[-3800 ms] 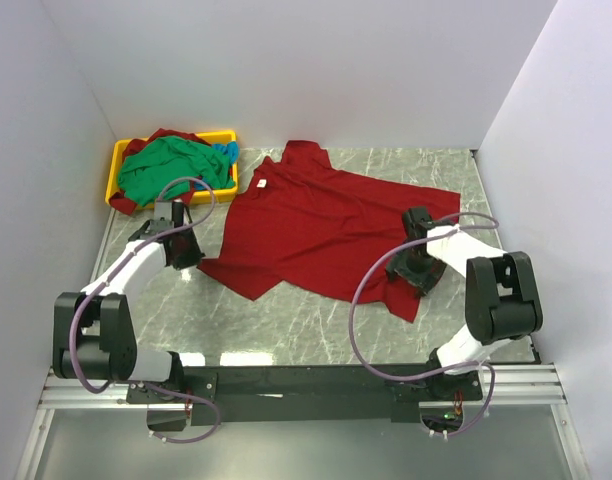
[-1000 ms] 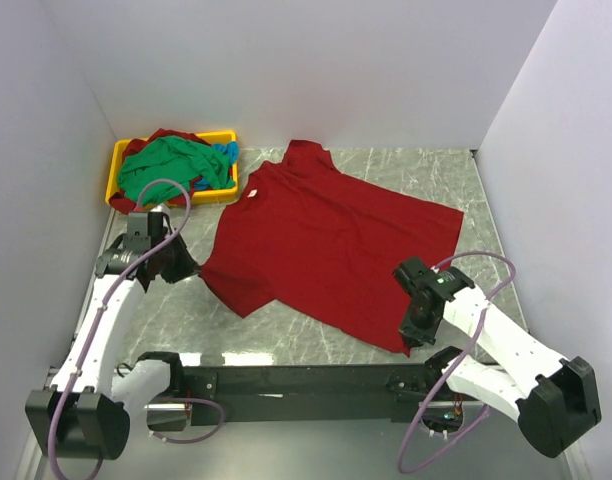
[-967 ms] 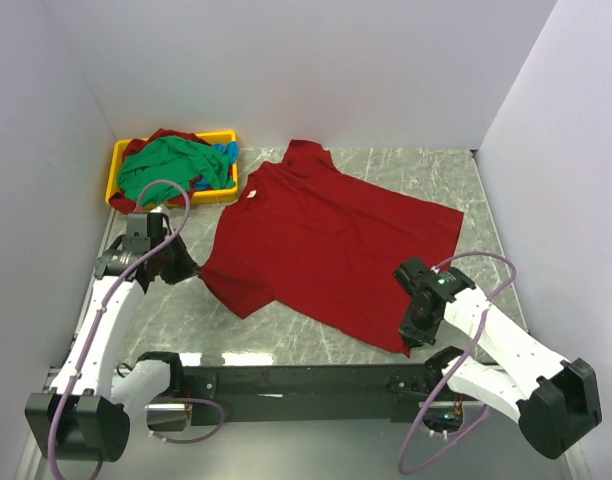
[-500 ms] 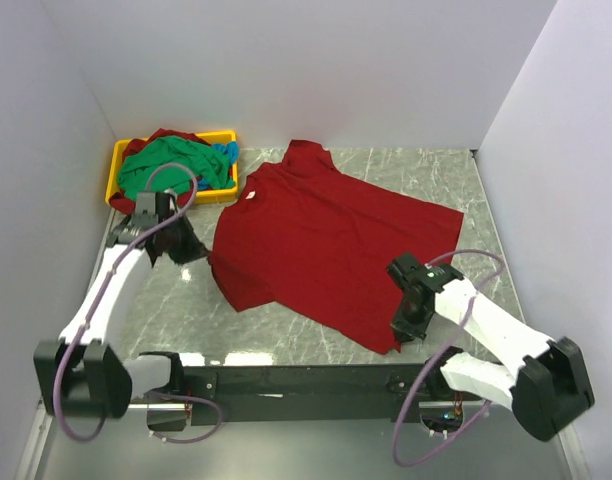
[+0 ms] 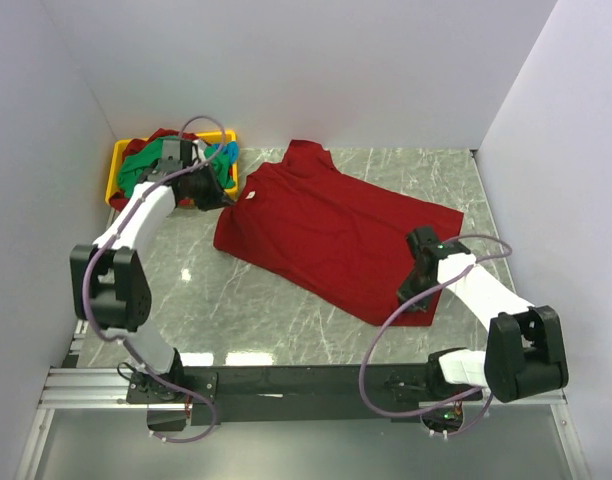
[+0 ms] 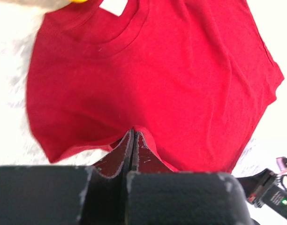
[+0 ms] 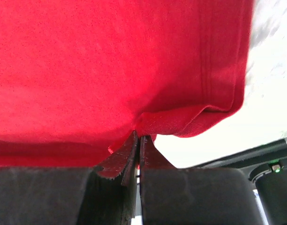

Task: Fold and stack the t-shirts
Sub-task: Fold the tshirt

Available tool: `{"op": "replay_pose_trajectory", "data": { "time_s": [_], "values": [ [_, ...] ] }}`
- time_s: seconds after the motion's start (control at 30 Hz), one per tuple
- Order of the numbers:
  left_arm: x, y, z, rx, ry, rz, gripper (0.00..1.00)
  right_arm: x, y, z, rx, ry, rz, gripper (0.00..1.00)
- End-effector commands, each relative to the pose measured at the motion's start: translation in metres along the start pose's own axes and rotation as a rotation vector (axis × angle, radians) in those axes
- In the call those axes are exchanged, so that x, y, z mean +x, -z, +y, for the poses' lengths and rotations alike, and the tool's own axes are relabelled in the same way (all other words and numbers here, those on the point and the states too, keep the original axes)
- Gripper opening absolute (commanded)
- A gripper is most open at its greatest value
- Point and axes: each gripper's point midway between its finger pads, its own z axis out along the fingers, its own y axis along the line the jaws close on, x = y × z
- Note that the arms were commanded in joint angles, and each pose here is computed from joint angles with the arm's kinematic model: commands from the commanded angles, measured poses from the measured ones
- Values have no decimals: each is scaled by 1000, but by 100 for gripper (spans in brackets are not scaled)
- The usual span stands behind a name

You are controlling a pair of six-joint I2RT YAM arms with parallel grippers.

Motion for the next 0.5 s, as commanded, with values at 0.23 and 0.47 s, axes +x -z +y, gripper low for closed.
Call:
{"op": "replay_pose_trajectory", "data": {
  "time_s": [0.23, 0.47],
  "values": [
    [-53, -23, -47, 110, -106, -68, 0, -53, 7, 1, -20, -53, -69, 0],
    [-65, -46, -47, 110, -92, -61, 1, -68, 7, -7, -9, -93, -86, 0]
  ]
}}
